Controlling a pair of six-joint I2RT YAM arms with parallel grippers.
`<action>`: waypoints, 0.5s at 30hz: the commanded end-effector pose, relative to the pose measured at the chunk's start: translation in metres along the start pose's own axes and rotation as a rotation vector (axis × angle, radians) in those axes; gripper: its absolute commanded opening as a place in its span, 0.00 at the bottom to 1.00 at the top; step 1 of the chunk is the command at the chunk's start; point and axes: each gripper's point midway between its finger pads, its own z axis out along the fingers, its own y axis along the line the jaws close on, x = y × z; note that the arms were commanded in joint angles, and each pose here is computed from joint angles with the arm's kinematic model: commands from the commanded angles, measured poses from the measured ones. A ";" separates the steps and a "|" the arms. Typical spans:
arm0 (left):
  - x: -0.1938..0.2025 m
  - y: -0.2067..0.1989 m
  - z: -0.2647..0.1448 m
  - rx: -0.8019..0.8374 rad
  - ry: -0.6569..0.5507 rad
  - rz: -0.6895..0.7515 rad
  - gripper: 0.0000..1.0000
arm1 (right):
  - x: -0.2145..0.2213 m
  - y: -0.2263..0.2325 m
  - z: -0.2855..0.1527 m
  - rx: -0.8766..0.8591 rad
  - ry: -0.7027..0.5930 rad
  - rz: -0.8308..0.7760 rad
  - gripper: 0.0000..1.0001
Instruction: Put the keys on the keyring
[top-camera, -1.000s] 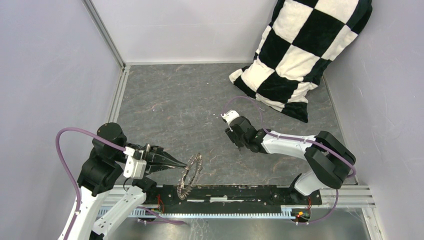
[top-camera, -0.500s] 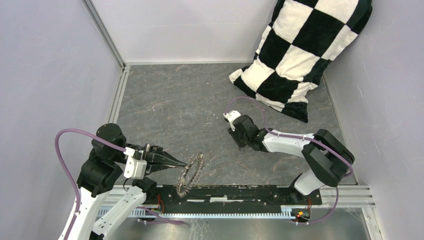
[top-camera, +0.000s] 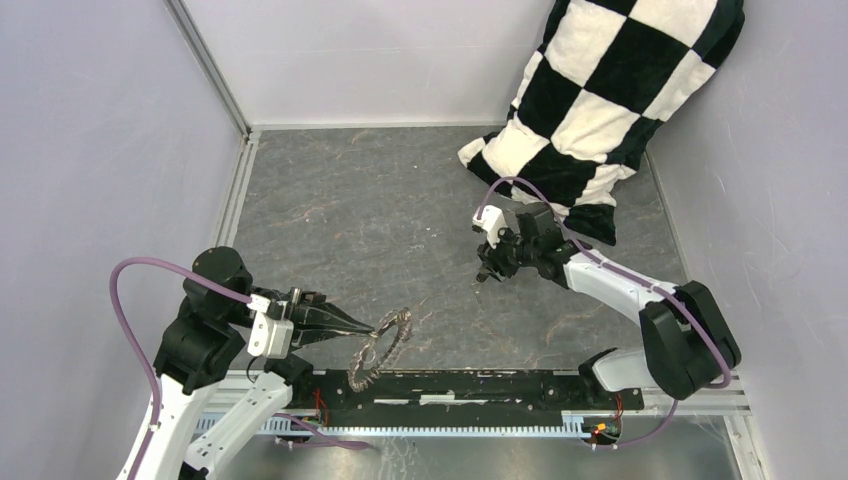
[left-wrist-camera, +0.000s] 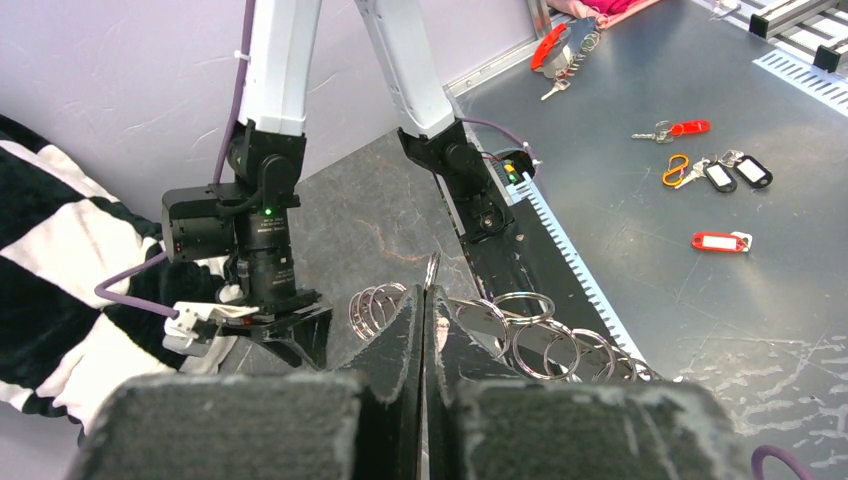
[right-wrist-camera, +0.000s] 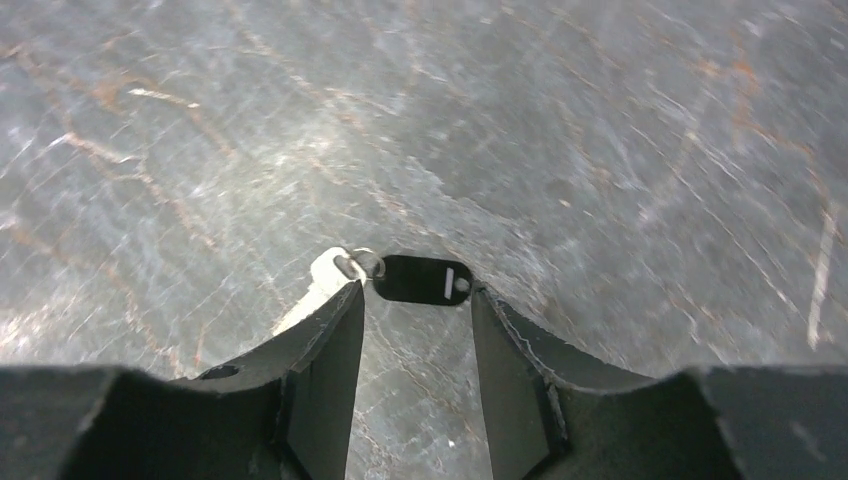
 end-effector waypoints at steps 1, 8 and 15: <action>-0.007 0.001 0.000 0.001 -0.009 0.057 0.02 | -0.001 0.028 0.009 -0.253 -0.066 -0.135 0.49; -0.006 0.001 0.000 0.000 -0.006 0.052 0.02 | 0.002 0.032 0.010 -0.341 -0.079 -0.215 0.49; -0.007 0.002 -0.001 -0.003 -0.005 0.052 0.02 | 0.001 0.025 0.020 -0.388 -0.077 -0.279 0.50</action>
